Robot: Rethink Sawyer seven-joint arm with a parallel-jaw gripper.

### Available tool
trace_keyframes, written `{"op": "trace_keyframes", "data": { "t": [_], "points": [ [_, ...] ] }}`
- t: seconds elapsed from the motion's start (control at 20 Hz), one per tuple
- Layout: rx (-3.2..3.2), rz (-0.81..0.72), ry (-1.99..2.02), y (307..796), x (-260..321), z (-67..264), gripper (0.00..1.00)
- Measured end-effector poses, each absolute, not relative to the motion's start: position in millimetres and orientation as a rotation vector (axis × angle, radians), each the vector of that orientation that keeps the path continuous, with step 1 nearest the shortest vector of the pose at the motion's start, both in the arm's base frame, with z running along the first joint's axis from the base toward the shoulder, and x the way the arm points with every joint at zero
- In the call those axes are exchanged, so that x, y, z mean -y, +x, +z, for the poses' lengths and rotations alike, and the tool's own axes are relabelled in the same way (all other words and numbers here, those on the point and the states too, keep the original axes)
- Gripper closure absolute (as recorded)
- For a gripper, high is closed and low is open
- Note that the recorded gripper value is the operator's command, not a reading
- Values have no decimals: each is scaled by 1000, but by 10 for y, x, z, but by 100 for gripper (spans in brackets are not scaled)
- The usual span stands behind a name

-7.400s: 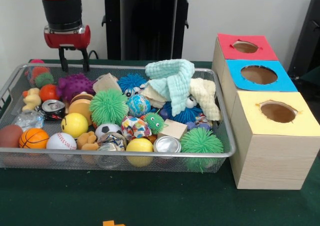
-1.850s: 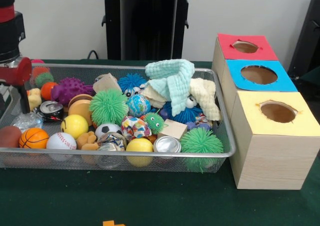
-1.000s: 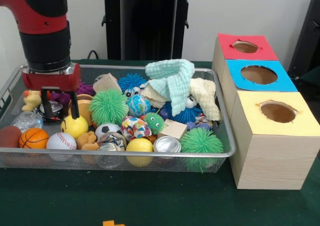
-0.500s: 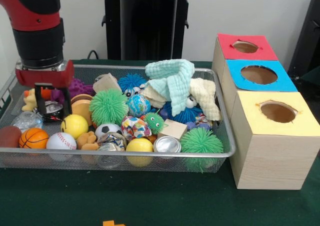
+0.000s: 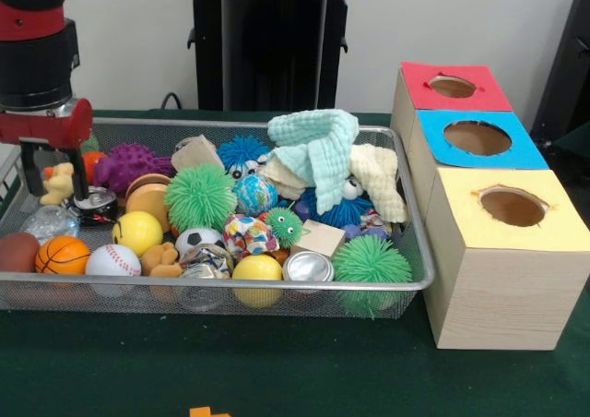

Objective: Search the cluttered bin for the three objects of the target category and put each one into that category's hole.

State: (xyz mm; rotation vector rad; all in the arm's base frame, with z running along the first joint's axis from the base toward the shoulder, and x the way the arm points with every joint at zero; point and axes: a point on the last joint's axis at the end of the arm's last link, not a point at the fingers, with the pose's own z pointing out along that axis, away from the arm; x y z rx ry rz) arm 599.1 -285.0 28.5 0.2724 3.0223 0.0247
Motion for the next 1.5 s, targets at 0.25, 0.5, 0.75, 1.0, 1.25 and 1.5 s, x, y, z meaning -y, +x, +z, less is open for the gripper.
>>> {"op": "trace_keyframes", "data": {
  "t": [0.25, 0.5, 0.75, 1.0, 1.25, 1.5],
  "points": [
    [-3020, 18, 275, 5980, 2883, 312, 0],
    [-3019, 13, 263, 5998, 2851, 338, 0],
    [-3027, 18, 242, 5995, 2761, 332, 0],
    [-3043, 43, 202, 5929, 2541, 274, 0],
    [-3052, 64, 178, 5847, 2388, 228, 0],
    [-3060, 87, 151, 5756, 2216, 179, 0]
  ]
}}
